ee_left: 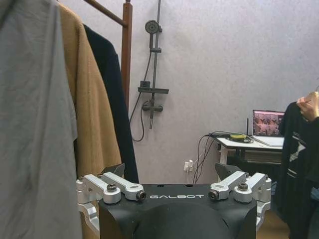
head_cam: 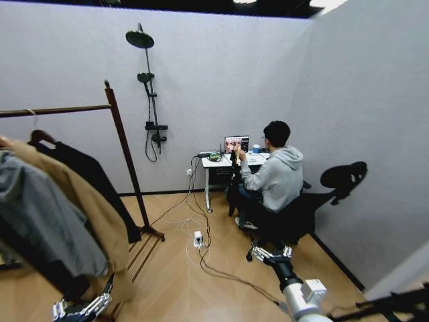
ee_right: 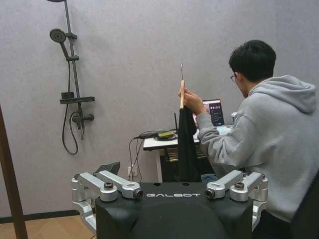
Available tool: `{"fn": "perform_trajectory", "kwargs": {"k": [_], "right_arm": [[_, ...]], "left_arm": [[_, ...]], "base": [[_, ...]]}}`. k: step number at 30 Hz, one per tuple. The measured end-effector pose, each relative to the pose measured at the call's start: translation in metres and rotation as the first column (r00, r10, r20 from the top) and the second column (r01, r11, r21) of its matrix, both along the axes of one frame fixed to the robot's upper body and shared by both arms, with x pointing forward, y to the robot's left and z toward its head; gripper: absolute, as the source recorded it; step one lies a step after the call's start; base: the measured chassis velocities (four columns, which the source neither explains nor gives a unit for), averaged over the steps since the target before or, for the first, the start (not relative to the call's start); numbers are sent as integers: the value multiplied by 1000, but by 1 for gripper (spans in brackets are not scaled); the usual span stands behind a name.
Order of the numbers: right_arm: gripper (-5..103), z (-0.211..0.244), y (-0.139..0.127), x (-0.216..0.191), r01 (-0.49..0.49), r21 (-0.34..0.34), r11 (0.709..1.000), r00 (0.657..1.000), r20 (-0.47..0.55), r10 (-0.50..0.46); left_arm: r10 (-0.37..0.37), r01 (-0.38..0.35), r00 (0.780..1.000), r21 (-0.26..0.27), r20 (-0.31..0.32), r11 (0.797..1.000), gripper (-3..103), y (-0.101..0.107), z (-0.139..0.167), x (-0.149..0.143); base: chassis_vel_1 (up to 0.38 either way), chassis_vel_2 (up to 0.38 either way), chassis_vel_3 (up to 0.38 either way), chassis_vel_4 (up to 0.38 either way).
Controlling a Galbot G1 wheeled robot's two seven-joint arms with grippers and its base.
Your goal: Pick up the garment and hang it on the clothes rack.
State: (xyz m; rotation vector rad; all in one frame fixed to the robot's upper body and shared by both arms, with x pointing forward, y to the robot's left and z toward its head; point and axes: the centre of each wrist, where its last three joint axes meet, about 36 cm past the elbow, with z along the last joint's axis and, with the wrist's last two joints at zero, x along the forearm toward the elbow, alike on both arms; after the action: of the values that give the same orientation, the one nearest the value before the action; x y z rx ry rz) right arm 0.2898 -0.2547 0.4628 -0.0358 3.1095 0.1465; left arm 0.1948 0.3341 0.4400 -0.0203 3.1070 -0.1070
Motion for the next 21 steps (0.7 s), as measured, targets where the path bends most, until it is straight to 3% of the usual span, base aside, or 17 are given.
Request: {"fn": "perform_trajectory", "kwargs": {"k": [15, 21], "right_arm": [[100, -2, -6, 2, 21, -16, 1000, 1000, 13, -21], [100, 10, -10, 18, 81, -51, 995, 995, 65, -78]], "left_arm": [[0, 0, 1000, 0, 0, 1000, 100, 0, 0, 0], [-1, 1, 1000, 0, 0, 1000, 100, 0, 0, 0]], "base": [[-355, 362, 354, -357], [-280, 284, 286, -300]]}}
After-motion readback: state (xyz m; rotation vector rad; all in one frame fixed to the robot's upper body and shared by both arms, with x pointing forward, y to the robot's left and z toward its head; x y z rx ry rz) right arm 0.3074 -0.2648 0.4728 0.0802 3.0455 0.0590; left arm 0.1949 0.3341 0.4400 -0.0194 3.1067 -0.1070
